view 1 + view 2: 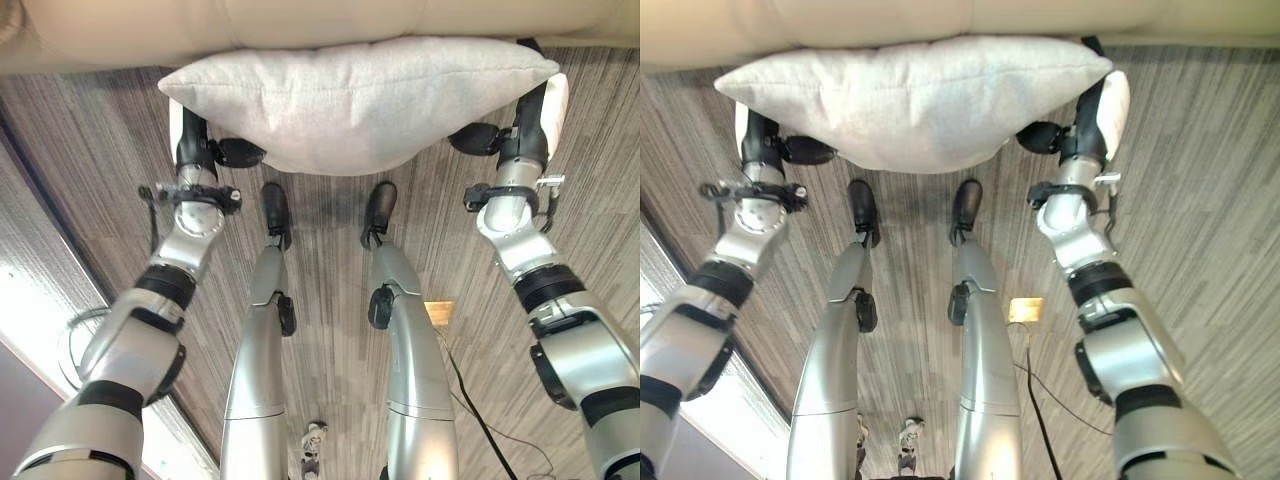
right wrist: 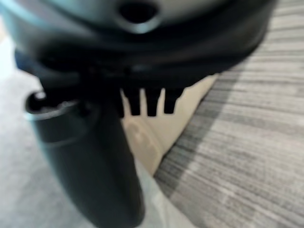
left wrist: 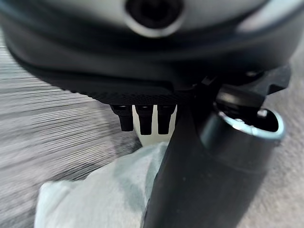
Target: Pick up all the scattered cushions and arrange them neatly on the sofa.
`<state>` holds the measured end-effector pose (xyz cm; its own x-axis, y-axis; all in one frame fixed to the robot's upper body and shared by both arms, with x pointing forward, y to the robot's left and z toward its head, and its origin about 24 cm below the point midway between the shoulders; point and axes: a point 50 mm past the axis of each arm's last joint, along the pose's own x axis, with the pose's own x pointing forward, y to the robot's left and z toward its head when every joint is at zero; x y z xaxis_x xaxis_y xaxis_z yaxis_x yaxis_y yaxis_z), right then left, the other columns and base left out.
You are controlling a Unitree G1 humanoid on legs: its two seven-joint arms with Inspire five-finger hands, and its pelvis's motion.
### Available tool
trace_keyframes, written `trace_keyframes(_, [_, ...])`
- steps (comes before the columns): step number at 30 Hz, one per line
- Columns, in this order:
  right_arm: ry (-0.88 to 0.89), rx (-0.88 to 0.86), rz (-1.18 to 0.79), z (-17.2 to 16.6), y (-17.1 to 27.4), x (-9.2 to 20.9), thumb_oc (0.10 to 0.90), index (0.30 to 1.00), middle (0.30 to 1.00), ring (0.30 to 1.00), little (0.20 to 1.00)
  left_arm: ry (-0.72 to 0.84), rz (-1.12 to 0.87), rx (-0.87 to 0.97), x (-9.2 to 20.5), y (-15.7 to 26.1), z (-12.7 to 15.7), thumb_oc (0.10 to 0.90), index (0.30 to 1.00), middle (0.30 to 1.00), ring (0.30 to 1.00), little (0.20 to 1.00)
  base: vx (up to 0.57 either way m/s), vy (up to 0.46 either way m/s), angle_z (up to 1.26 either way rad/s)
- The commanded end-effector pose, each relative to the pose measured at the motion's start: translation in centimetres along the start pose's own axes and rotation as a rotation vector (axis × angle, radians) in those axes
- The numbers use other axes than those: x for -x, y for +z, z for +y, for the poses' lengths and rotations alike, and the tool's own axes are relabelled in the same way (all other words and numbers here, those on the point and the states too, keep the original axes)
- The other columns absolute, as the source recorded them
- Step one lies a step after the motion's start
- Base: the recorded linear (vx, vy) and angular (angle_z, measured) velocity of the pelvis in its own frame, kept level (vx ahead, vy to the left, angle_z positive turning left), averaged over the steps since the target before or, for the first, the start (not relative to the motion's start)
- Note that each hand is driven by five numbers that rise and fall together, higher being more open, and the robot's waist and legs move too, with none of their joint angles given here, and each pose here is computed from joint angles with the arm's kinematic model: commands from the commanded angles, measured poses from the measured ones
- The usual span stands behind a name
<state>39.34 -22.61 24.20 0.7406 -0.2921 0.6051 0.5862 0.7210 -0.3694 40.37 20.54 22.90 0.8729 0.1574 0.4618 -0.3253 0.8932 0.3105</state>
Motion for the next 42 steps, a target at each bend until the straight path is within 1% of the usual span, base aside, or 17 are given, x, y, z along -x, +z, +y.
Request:
trace_keyframes(1, [0.106,-0.022,-0.134,1.6,2.3,0.3,0.8,0.9,0.9,0.9,0.9,-0.018,-0.076,0.029,0.5,0.6,0.0,0.8,0.9,0.9,0.9,0.9,0.0,0.0,0.0])
trace_keyframes(2, [0.165,0.0,-0.181,2.7,3.4,0.5,0.8,0.9,0.9,0.9,0.9,-0.065,-0.131,0.026,0.4,2.0,-1.1,0.8,0.9,0.9,0.9,0.9,0.0,0.0,0.0])
trace_keyframes(5, [0.237,0.032,-0.243,4.5,5.0,0.9,0.8,0.9,0.9,0.9,0.9,-0.118,-0.18,0.053,0.6,3.4,-3.0,0.8,0.9,0.9,0.9,0.9,0.0,0.0,0.0])
trace_keyframes(8, [0.273,0.034,-0.287,5.7,6.3,1.2,0.8,0.9,0.9,0.9,0.9,-0.14,-0.202,0.082,0.7,4.2,-4.1,0.8,0.9,0.9,0.9,0.9,0.0,0.0,0.0])
trace_keyframes(11, [0.312,-0.012,-0.343,7.9,8.9,2.1,0.8,0.9,0.9,0.9,0.9,-0.174,-0.219,0.212,1.2,5.8,-6.6,0.8,0.9,0.9,0.9,0.9,0.0,0.0,0.0])
trace_keyframes(13, [0.32,-0.02,-0.349,8.3,9.3,2.2,0.8,0.9,0.9,0.9,0.9,-0.174,-0.215,0.247,1.3,6.0,-6.9,0.8,0.9,0.9,0.9,0.9,0.0,0.0,0.0])
trace_keyframes(15, [0.33,-0.072,-0.368,8.8,10.5,2.6,0.4,0.3,0.3,0.3,0.3,-0.18,-0.223,0.362,1.6,7.1,-7.7,0.8,0.9,0.9,0.9,0.9,0.0,0.0,0.0])
trace_keyframes(16, [0.33,-0.072,-0.368,8.8,10.5,2.6,0.4,0.3,0.3,0.3,0.3,-0.18,-0.222,0.362,1.6,7.1,-7.7,0.69,0.735,0.735,0.735,0.735,0.0,0.0,0.0])
trace_keyframes(17, [0.33,-0.092,-0.374,8.8,10.7,2.7,0.4,0.3,0.3,0.3,0.3,-0.18,-0.23,0.396,1.7,7.4,-7.8,0.515,0.472,0.472,0.472,0.472,0.0,0.0,0.0])
trace_keyframes(18, [0.331,-0.133,-0.38,8.6,11.0,2.9,0.4,0.3,0.3,0.3,0.3,-0.191,-0.242,0.429,1.9,7.8,-7.9,0.4,0.3,0.3,0.3,0.3,0.0,0.0,0.0])
trace_keyframes(26, [0.31,-0.227,-0.4,6.9,10.6,3.3,0.4,0.3,0.3,0.3,0.3,-0.224,-0.253,0.492,3.0,7.2,-7.4,0.4,0.3,0.3,0.3,0.3,-0.01,-0.002,0.0])
trace_keyframes(30, [0.31,-0.291,-0.383,6.1,9.5,4.4,0.4,0.3,0.3,0.3,0.3,-0.251,-0.224,0.496,4.4,5.5,-7.3,0.4,0.3,0.3,0.3,0.3,-0.02,-0.001,0.01])
trace_keyframes(35, [0.386,-0.382,-0.293,5.9,6.1,8.3,0.4,0.3,0.3,0.3,0.3,-0.342,-0.164,0.484,8.0,2.5,-8.2,0.4,0.3,0.3,0.3,0.3,-0.01,-0.013,0.02])
trace_keyframes(36, [0.386,-0.382,-0.292,5.9,6.1,8.3,0.4,0.3,0.3,0.3,0.3,-0.343,-0.163,0.484,8.0,2.4,-8.2,0.4,0.3,0.3,0.3,0.3,0.0,0.0,0.0])
trace_keyframes(37, [0.426,-0.396,-0.236,5.9,4.4,10.2,0.4,0.3,0.3,0.3,0.3,-0.357,-0.124,0.486,9.5,0.9,-8.0,0.4,0.3,0.3,0.3,0.3,0.0,-0.034,-0.04])
trace_keyframes(39, [0.445,-0.394,-0.204,6.0,3.5,11.1,0.4,0.3,0.3,0.3,0.3,-0.365,-0.097,0.489,10.3,0.1,-8.0,0.4,0.3,0.3,0.3,0.3,-0.01,-0.032,-0.07])
trace_keyframes(42, [0.495,-0.413,-0.063,5.9,0.4,15.0,0.4,0.3,0.3,0.3,0.3,-0.378,0.033,0.506,13.8,-3.2,-7.9,0.4,0.3,0.3,0.3,0.3,0.02,-0.039,-0.07])
